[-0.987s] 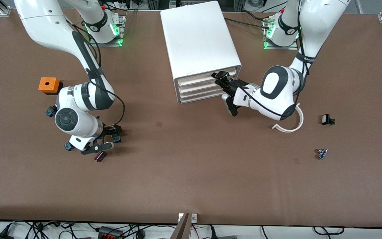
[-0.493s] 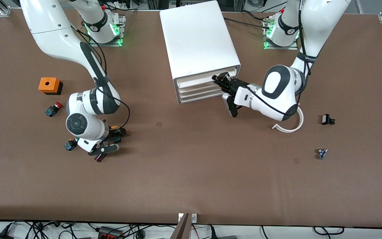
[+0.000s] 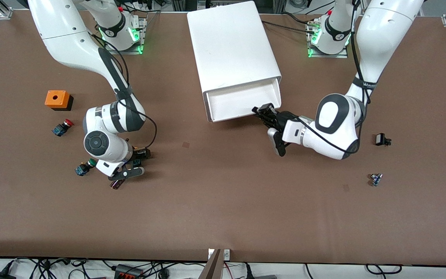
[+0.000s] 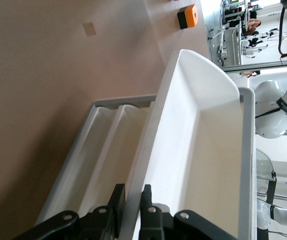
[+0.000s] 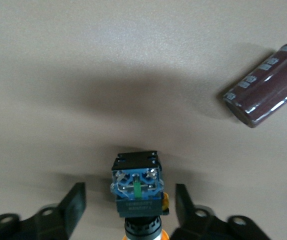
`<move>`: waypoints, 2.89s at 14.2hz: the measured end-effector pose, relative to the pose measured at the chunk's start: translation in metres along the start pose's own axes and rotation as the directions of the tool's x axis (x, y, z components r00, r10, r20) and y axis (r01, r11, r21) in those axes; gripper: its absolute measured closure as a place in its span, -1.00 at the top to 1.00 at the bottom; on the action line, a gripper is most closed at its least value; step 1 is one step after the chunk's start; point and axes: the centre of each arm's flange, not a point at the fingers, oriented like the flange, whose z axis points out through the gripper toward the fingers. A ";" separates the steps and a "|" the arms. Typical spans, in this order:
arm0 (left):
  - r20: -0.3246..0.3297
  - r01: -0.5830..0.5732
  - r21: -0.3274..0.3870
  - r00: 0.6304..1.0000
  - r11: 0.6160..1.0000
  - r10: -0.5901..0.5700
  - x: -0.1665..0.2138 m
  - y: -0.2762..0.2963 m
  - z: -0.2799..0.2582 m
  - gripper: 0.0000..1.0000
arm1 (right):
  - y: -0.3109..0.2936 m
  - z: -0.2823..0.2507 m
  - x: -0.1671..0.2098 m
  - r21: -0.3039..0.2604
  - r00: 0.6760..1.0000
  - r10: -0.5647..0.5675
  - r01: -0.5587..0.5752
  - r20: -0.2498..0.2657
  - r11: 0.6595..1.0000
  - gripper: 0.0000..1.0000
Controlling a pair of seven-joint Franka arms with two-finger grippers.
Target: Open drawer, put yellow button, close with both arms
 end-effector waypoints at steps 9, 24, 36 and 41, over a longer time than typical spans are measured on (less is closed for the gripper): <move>-0.078 0.087 0.094 0.994 0.992 -0.080 0.011 0.000 -0.062 0.55 | 0.006 -0.025 0.018 -0.003 0.998 0.009 -0.009 -0.069 1.000 -0.19; -0.205 0.293 0.861 0.948 0.416 -0.243 -0.036 0.185 -0.295 1.00 | -0.222 -0.269 0.011 0.004 0.945 -0.216 0.224 -0.247 0.975 -0.19; -0.440 0.528 0.771 0.846 0.355 -0.303 -0.119 0.193 -0.255 1.00 | -0.393 -0.265 -0.046 0.077 0.932 -0.168 0.202 -0.321 0.976 -0.19; -0.441 0.540 0.754 0.838 0.374 -0.321 -0.124 0.192 -0.253 1.00 | -0.410 -0.228 -0.053 0.070 0.968 -0.088 0.108 -0.236 0.992 -0.19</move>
